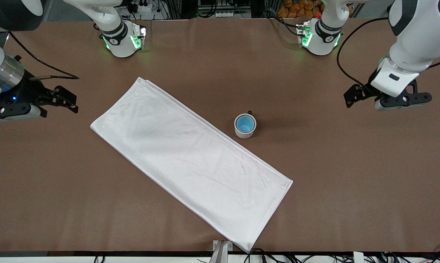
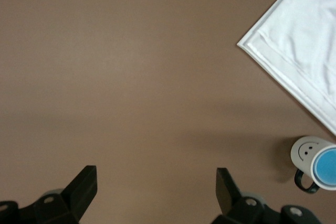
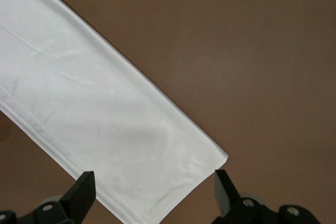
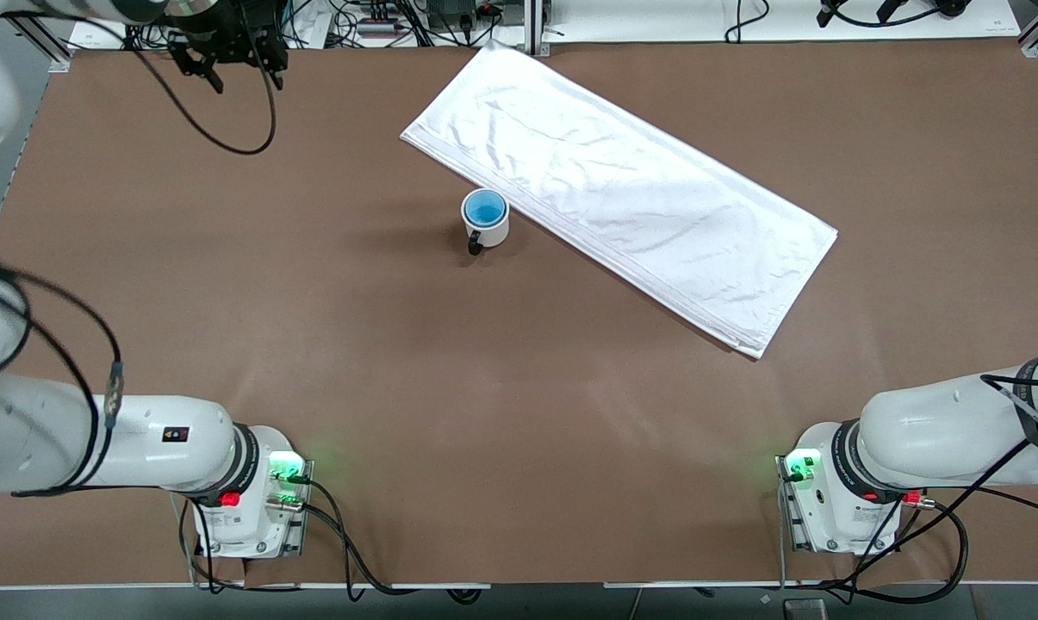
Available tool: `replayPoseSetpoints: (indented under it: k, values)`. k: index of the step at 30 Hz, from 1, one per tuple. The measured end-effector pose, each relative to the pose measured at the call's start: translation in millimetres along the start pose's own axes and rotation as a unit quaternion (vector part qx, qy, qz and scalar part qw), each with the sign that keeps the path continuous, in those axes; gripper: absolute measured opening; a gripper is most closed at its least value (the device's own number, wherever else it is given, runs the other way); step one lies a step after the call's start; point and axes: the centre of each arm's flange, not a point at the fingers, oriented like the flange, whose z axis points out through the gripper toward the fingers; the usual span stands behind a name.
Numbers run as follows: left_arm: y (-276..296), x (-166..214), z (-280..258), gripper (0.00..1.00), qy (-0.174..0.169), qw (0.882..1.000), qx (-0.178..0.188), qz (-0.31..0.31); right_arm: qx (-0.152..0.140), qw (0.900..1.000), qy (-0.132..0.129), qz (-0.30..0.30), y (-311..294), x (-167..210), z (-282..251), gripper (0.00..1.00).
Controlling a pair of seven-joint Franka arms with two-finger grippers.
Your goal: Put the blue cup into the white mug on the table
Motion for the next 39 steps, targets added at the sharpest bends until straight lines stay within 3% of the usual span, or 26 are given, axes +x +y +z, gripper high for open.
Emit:
replayPoseSetpoints:
  k: [10, 23, 39]
  values:
    - [-35.0, 3.9, -28.1, 1.0, 0.037, 0.999, -0.001, 0.009, 0.0, 1.0, 0.005, 0.001, 0.6, 1.0, -0.8, 1.0]
    - [-44.7, -4.6, -62.9, 1.0, -0.035, 0.999, 0.003, 0.022, 0.001, 1.0, 0.003, 0.001, 1.7, 3.1, 3.8, 1.0]
    - [-22.0, -7.5, -64.3, 1.0, -0.06, 0.997, 0.005, 0.057, 0.0, 1.0, 0.003, 0.013, 16.3, 3.3, 3.8, 1.0]
